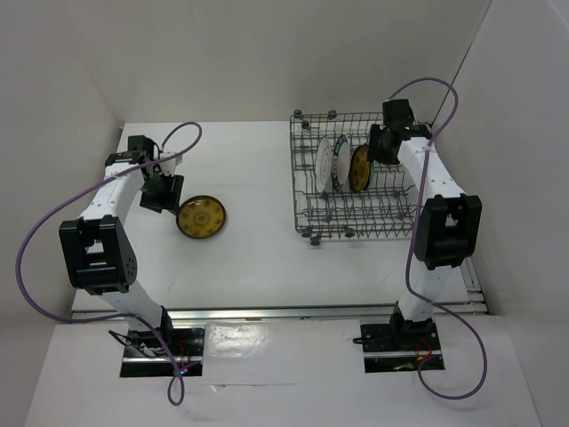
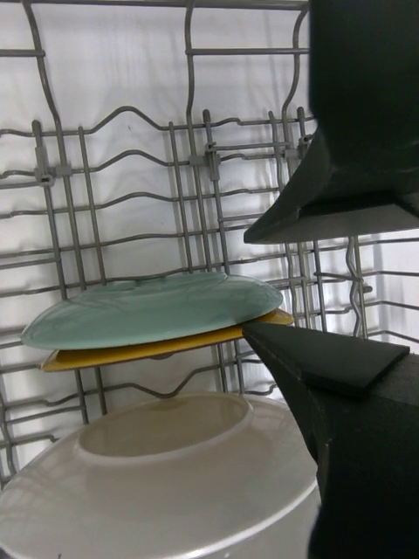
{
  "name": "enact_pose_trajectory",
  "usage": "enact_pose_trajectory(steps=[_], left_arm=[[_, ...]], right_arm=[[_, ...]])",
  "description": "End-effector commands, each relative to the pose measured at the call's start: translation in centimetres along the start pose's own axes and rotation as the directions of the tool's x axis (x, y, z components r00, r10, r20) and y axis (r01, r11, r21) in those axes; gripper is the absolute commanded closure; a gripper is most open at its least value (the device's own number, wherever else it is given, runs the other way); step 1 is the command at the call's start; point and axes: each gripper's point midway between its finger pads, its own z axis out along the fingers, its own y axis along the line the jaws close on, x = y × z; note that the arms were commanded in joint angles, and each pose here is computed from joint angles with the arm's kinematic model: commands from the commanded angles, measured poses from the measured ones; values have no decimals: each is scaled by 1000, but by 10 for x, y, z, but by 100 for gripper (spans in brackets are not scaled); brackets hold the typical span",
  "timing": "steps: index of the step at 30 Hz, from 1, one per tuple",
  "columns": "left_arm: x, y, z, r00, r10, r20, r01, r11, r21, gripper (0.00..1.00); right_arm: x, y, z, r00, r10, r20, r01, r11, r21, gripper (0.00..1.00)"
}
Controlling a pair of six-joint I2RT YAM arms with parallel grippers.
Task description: Unload the plates from the dish rack
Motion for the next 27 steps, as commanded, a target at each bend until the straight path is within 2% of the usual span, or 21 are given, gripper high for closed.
enact_pose_trajectory(steps=[1,9,13,27], left_arm=[[3,-3,-1,1000,6,-1,-6,1000,8,33],[7,-4,2,1000,5,-10,-4,1000,10,33],[4,-3,1,1000,6,-1,-6,1000,8,33],[7,-4,2,1000,-5,-10,5,1000,10,33]], right_arm=[[-28,6,-18,994,14,111,-10,999,-44,46],[-20,2,-15,995,-7,98,10,1000,-28,44],[-21,1,-12,995,3,99,-1,1000,-20,49],[-26,-3,4,995,3,104,-5,1000,17,49]])
